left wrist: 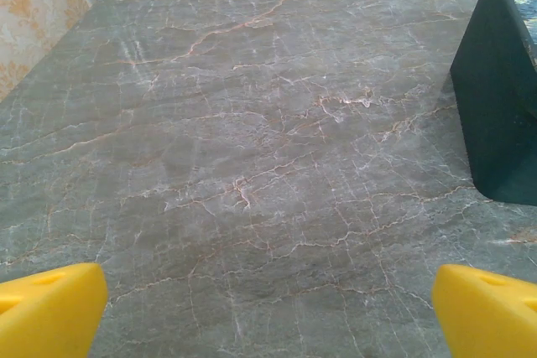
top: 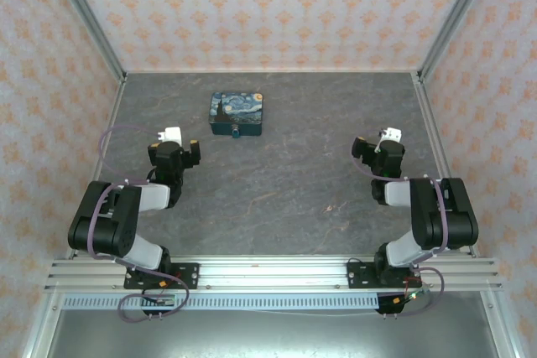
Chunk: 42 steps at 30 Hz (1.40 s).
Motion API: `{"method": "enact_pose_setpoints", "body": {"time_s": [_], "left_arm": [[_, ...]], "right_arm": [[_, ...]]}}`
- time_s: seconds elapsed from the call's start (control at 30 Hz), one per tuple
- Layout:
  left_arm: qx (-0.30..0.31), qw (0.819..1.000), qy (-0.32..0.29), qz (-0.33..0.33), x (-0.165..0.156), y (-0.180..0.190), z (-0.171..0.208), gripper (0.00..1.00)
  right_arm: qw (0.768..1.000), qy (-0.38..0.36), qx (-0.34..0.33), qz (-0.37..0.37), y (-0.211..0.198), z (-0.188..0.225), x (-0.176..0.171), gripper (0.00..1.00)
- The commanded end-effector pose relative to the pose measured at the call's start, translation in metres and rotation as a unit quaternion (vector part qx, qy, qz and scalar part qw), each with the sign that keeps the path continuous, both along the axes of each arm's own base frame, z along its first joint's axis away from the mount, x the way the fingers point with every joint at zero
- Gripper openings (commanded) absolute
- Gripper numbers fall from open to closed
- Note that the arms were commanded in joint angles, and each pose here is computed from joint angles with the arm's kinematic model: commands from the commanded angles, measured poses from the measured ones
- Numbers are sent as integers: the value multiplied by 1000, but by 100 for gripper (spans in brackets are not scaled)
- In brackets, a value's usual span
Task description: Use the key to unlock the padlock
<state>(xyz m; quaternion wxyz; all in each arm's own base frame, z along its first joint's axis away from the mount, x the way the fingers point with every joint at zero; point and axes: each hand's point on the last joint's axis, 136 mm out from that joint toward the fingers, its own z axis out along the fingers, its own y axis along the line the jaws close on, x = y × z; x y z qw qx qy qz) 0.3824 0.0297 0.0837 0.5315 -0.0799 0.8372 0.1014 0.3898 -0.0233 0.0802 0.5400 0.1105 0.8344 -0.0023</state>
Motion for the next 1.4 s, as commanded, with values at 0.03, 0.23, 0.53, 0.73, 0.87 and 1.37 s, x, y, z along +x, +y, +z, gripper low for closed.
{"method": "enact_pose_setpoints", "body": {"time_s": [0.03, 0.23, 0.53, 0.73, 0.87, 1.37], "left_arm": [[-7, 1000, -22, 5, 8, 2, 12, 100], [-7, 1000, -22, 4, 8, 1, 12, 100], [-7, 1000, -22, 5, 9, 2, 12, 100], [-8, 1000, -21, 5, 8, 2, 11, 100], [-7, 1000, -22, 6, 8, 2, 12, 100], [-225, 972, 40, 47, -25, -24, 93, 100]], "right_arm": [[1000, -10, -6, -5, -2, 8, 5, 99], [1000, -9, -6, -5, -2, 7, 5, 99], [1000, -9, -6, -5, -2, 7, 5, 99], [1000, -9, -6, -5, -2, 7, 5, 99], [1000, -9, -6, -5, -2, 8, 5, 99], [999, 19, 45, 21, 18, 100, -34, 99]]}}
